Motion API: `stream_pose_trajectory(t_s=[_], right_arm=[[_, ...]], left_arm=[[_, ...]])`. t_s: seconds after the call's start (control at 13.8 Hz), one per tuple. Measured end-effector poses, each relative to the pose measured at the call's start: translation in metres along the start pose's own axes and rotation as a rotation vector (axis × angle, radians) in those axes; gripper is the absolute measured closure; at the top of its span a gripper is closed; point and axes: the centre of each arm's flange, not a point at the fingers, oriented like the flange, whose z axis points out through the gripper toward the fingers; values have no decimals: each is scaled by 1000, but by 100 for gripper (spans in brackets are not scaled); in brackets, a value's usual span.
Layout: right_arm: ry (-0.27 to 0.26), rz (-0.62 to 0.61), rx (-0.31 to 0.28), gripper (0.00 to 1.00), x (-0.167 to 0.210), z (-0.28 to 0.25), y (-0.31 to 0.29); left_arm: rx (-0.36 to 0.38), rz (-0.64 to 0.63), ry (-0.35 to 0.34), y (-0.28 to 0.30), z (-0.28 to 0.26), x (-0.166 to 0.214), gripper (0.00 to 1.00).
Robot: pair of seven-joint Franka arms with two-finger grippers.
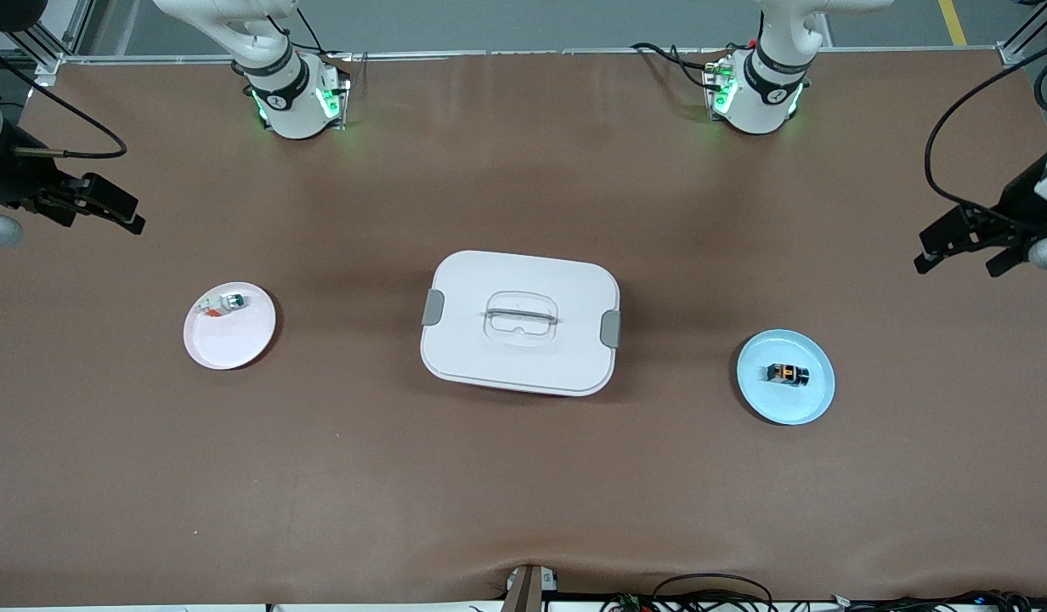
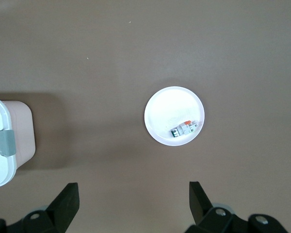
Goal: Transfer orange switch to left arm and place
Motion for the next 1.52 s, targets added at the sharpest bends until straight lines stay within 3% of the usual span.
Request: stream_pose_trajectory(t_s=[0.29,0.51,0.65,1.09,1.52], right_arm=[[4,0,1,0,-1,-2,0],[6,0,2,0,-2,-3,0],[6,0,2,0,-2,-3,0],[9,-10,-9,0,-2,-4,1],[9,-41,-10,0,-2,-4,1]], left_arm=[[-2,17,4,36,-35,-17,0],[107,51,5,36,-57,-21,0],[136,53,4,33,-56,-20,0],[110,-33,-66,27,-47,-24,0],[112,-39,-95,25,-42,-26,0]])
